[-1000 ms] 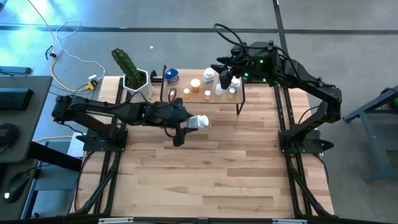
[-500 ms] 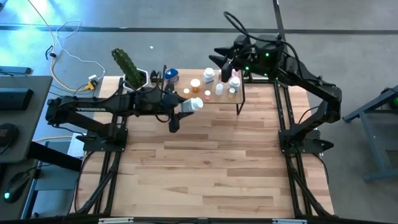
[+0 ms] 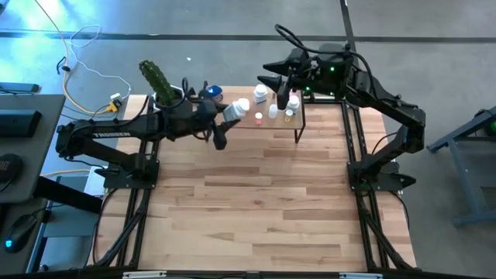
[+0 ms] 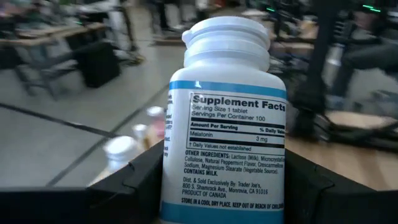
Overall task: Pick and place medicine bottles onto shelf by color
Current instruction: Put the white pill bottle on the shelf
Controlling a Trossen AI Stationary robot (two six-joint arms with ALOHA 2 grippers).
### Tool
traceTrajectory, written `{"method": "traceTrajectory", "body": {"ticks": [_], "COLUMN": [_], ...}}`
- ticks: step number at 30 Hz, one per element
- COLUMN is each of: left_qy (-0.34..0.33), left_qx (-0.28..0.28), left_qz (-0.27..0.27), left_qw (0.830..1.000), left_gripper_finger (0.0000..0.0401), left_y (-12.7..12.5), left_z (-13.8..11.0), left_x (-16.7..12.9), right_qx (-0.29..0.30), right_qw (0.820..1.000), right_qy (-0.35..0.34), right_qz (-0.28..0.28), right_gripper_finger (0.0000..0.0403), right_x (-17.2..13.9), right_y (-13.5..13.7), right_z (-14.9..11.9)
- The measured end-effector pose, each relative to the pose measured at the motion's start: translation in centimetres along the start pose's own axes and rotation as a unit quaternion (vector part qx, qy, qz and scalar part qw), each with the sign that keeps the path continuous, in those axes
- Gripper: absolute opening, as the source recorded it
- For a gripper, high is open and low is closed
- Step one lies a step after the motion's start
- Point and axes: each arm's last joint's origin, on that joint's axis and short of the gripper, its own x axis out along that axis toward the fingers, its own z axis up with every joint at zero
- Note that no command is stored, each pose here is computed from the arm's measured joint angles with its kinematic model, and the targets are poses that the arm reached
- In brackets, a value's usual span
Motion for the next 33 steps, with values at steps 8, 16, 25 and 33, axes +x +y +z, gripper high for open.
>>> {"method": "traceTrajectory", "body": {"ticks": [8, 16, 25, 33], "left_qy": [-0.036, -0.031, -0.016, -0.006], "left_qx": [-0.014, 0.006, 0.08, 0.139], "left_qz": [0.087, 0.175, 0.185, 0.185], "left_qw": [0.995, 0.984, 0.979, 0.973], "left_gripper_finger": [0.0209, 0.0209, 0.0209, 0.0209], "left_y": [0.5, 1.0, 1.0, 1.0], "left_z": [0.8, 0.8, 0.8, 0.8], "left_x": [-0.1, -0.2, -0.2, -0.2], "right_qx": [-0.015, 0.024, -0.003, 0.006], "right_qw": [0.999, 0.997, 0.996, 0.994], "right_qy": [-0.022, -0.002, 0.031, 0.039], "right_qz": [0.043, 0.072, 0.08, 0.106], "right_gripper_finger": [0.0242, 0.0248, 0.0248, 0.0248], "right_x": [0.4, 3.2, 6.6, 8.3], "right_y": [-1.0, -1.7, -1.4, -1.3], "right_z": [0.4, -0.9, -3.1, -4.1]}}
